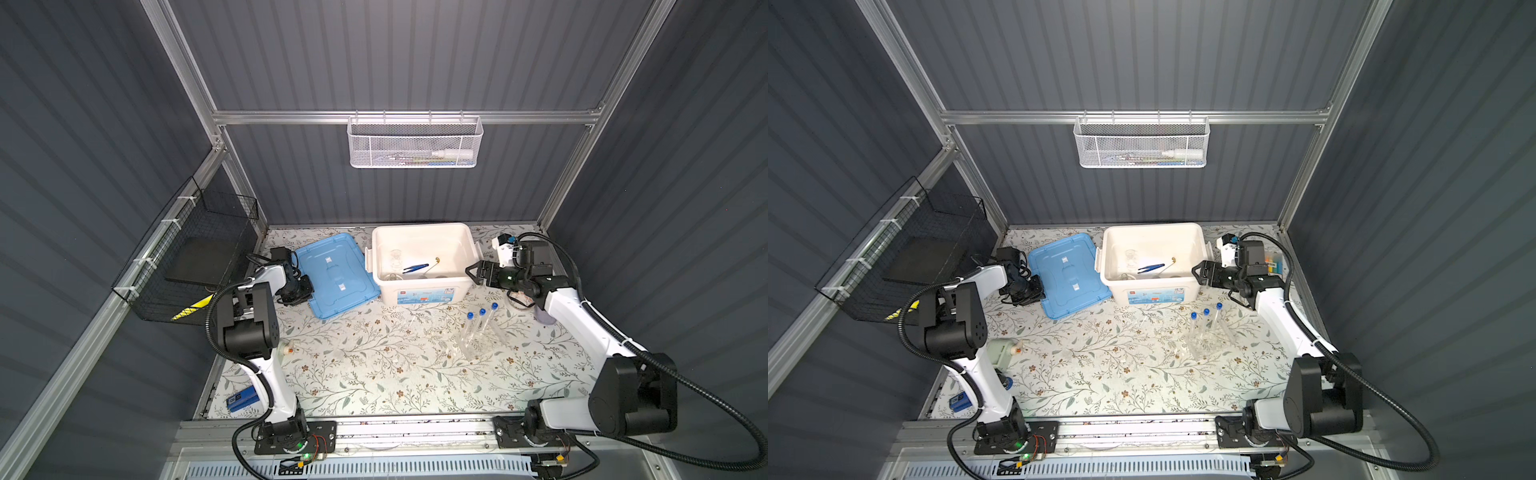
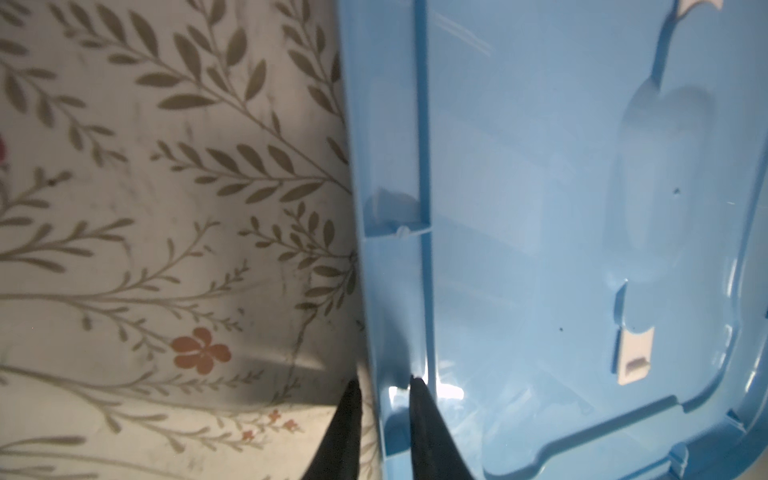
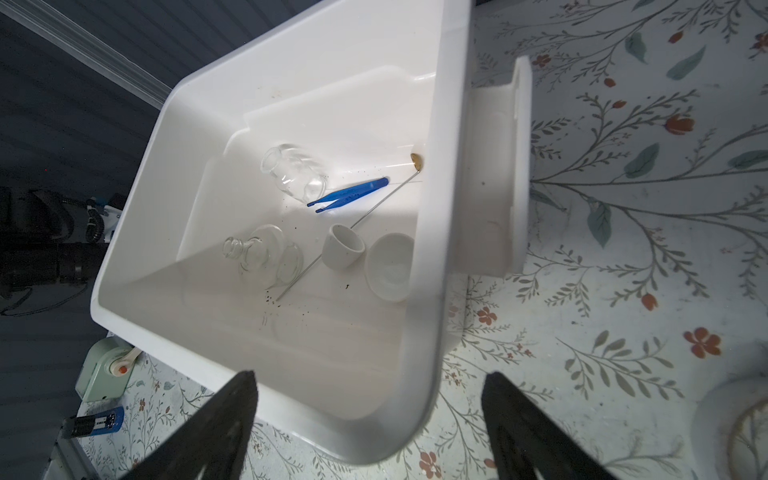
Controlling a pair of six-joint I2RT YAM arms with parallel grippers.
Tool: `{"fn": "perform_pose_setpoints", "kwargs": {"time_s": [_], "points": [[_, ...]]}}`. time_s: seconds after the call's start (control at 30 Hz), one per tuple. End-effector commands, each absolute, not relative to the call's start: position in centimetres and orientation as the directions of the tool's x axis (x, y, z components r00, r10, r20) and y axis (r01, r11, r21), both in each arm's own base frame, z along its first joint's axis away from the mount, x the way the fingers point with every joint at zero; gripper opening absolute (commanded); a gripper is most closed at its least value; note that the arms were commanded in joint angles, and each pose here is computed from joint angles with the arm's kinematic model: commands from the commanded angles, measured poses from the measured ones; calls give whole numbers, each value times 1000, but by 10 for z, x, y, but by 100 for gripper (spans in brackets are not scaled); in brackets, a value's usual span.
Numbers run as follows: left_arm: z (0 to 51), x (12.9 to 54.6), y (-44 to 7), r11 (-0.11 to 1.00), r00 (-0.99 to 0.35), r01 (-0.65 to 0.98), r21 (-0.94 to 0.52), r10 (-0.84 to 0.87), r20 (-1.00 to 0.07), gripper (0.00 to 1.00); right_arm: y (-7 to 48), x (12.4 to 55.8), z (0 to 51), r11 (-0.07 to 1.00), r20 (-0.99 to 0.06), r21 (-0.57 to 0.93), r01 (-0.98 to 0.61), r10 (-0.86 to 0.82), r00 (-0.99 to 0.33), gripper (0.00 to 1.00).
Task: Organize the chemistry lab equipment
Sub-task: 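Grip the edge of the blue lid nearest the robot with the left gripper, then lift the blue lid upright with the left gripper beside the bin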
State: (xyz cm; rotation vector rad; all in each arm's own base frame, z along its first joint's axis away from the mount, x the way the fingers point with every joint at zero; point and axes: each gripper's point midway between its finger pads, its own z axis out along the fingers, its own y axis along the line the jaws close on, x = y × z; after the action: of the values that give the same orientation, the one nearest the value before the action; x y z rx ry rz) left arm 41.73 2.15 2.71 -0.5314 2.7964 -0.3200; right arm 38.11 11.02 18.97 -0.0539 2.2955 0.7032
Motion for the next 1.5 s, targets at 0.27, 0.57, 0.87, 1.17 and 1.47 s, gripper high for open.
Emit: {"fn": "perform_pose_setpoints", "kwargs": {"time_s": [0.27,0.57,0.87,1.17,1.47], "points": [[18,414,28,908,-902,-339,-247,-388,-188,11,111,377,197,855,-673,452,-255,138,-727,86],[38,421,20,908,-900,-290,-303,-366,-235,0,119,372,210,846,-696,446,-293,122,-707,86],[89,424,19,901,-864,-276,-335,-385,-324,0,129,368,224,849,-719,417,-325,89,-689,85],[165,420,27,910,-798,-263,-321,-392,-458,0,158,363,246,819,-753,405,-407,47,-656,85],[217,405,39,925,-747,-279,-259,-378,-546,0,183,364,257,792,-767,402,-459,17,-641,86]]}}
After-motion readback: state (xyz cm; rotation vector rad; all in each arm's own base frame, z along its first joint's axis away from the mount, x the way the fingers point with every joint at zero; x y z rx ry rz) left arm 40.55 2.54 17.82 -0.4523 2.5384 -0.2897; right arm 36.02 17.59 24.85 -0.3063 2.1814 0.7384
